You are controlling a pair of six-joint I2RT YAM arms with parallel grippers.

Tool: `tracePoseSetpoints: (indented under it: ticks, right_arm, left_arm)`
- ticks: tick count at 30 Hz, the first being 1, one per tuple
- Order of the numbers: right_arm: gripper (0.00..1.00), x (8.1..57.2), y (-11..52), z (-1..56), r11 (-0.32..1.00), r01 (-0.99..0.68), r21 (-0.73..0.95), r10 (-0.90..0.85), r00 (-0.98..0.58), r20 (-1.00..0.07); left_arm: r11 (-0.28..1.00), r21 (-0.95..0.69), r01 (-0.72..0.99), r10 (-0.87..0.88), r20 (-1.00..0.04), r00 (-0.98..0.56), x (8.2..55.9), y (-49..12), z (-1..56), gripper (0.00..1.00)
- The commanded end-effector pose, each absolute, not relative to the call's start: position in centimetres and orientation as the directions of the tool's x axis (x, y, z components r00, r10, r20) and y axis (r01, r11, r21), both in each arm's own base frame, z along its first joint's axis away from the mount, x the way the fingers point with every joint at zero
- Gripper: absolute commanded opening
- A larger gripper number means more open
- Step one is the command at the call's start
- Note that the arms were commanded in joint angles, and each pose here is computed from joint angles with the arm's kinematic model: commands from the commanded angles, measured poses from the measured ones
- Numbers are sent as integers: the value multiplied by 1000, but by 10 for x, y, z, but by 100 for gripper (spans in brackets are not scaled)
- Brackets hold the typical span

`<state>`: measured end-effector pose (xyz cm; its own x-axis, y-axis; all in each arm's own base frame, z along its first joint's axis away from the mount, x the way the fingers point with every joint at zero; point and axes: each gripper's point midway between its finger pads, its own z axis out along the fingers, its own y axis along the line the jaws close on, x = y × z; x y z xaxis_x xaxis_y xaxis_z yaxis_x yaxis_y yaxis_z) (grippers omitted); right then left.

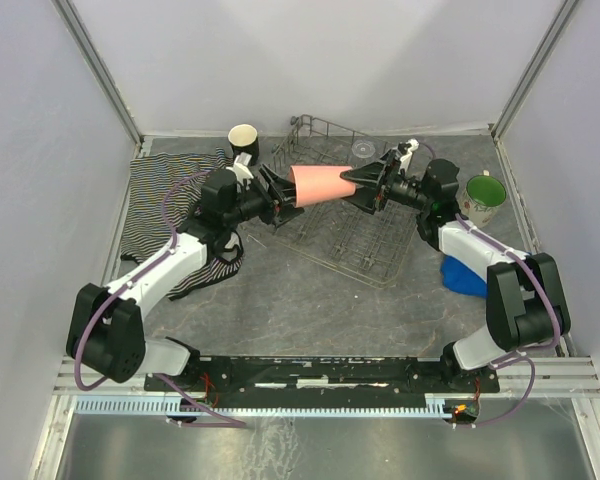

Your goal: Load the cups into the dish rack

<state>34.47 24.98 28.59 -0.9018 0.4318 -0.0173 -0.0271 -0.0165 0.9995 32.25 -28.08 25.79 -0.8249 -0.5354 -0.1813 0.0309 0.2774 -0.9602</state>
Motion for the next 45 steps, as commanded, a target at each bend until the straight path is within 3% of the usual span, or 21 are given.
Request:
tracePoseSetpoints:
  ticks: [1,7,12,17,27,36,45]
  right_arm:
    - [26,346,246,316,17,-157,987,452,-880,-148]
    - [26,352,242,305,132,-166,977,445,-871,-208]
    - [26,356,238,289,302,-194,933,400,-862,-309]
    - [25,363,224,270,501,-226,835,325,-845,-424]
    - [22,391,197,246,767,-270,582,178,-782,-597]
    - [20,420,204,251,885,-314,344,30,-699,-715]
    - [19,440,215,250,934,-333,128,-134,-660,-739]
  left_arm:
    - [315,-947,64,-579,-245,-778,328,-261,267,74]
    - [357,-934,-2,-639,-243,-730,332,-232,258,76]
    - [442,-895,-60,-657,-277,-701,335,-210,245,76]
    - [516,-853,-75,-635,-322,-702,337,-201,236,77]
    - [555,-825,-109,-611,-315,-726,340,-201,212,77]
    - [580,-805,-122,-584,-307,-752,348,-205,196,77]
    - [599,-791,-120,-560,-307,-770,353,-204,189,77]
